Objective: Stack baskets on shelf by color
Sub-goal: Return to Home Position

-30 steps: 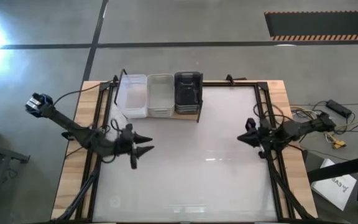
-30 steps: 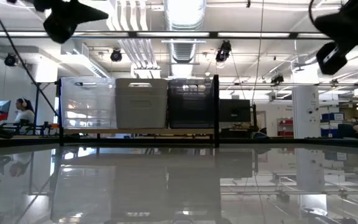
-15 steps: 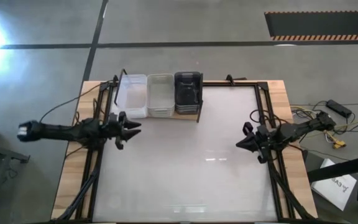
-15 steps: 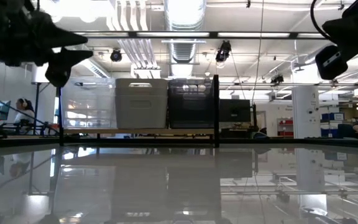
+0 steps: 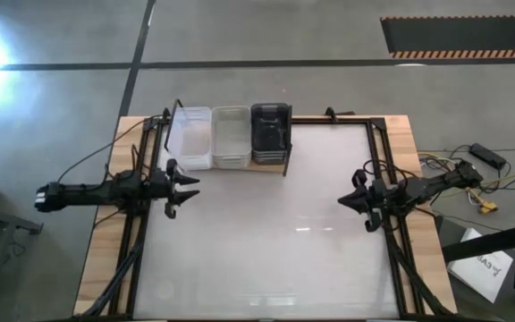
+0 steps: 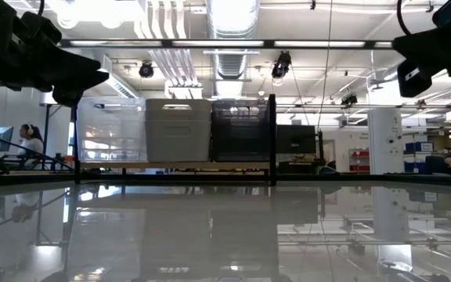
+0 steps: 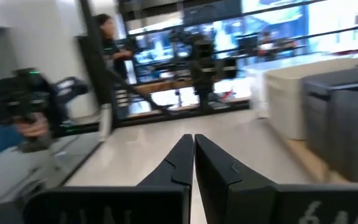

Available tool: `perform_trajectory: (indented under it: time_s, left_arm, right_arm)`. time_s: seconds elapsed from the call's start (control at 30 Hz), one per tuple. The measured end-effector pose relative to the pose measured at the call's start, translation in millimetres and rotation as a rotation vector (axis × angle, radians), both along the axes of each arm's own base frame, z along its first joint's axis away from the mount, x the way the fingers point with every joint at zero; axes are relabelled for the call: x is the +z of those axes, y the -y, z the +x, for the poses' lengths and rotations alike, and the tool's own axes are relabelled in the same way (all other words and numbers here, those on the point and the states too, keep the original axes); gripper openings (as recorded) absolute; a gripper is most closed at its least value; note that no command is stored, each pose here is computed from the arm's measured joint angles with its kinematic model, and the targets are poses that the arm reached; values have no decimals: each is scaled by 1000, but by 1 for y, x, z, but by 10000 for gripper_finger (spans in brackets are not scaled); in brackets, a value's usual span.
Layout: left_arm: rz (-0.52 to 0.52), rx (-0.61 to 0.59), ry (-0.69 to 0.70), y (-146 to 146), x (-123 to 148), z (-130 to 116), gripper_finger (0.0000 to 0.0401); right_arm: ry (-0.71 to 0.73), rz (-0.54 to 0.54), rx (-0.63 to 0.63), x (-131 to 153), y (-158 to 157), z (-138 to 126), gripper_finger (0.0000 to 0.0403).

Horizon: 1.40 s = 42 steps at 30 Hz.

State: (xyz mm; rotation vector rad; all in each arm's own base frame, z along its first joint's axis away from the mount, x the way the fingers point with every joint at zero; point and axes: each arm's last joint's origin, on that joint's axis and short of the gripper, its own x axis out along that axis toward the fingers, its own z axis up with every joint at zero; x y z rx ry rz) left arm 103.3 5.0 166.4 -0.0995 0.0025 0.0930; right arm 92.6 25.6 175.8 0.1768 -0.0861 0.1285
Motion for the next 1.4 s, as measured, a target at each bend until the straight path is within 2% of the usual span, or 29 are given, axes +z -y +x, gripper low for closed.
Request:
perform_trajectory:
  time_s: [0.2, 0.33, 0.47, 0.67, 0.9, 1.0, 1.4]
  left_arm:
    - [0, 1, -23, 0, -2, 2, 152]
    - [-72, 3, -32, 0, -3, 3, 152]
    - [-129, 5, -39, 0, -5, 4, 152]
    - [-130, 6, -42, 0, -5, 4, 152]
    - [-130, 6, -45, 0, -6, 4, 152]
    - [-131, 6, -47, 0, -6, 4, 152]
    - [-131, 7, -53, 0, -6, 4, 152]
  right_arm:
    - [-17, -40, -126, -2, 5, 1, 9]
    - [-25, -38, -224, -2, 13, 2, 9]
    - [-35, -45, -213, -4, 23, 4, 9]
    - [-43, -44, -159, -5, 38, 3, 9]
    - [-107, -7, -388, -10, 52, 3, 9]
    - [-110, -4, -449, -10, 54, 3, 9]
    - [-114, -3, -466, -10, 54, 4, 9]
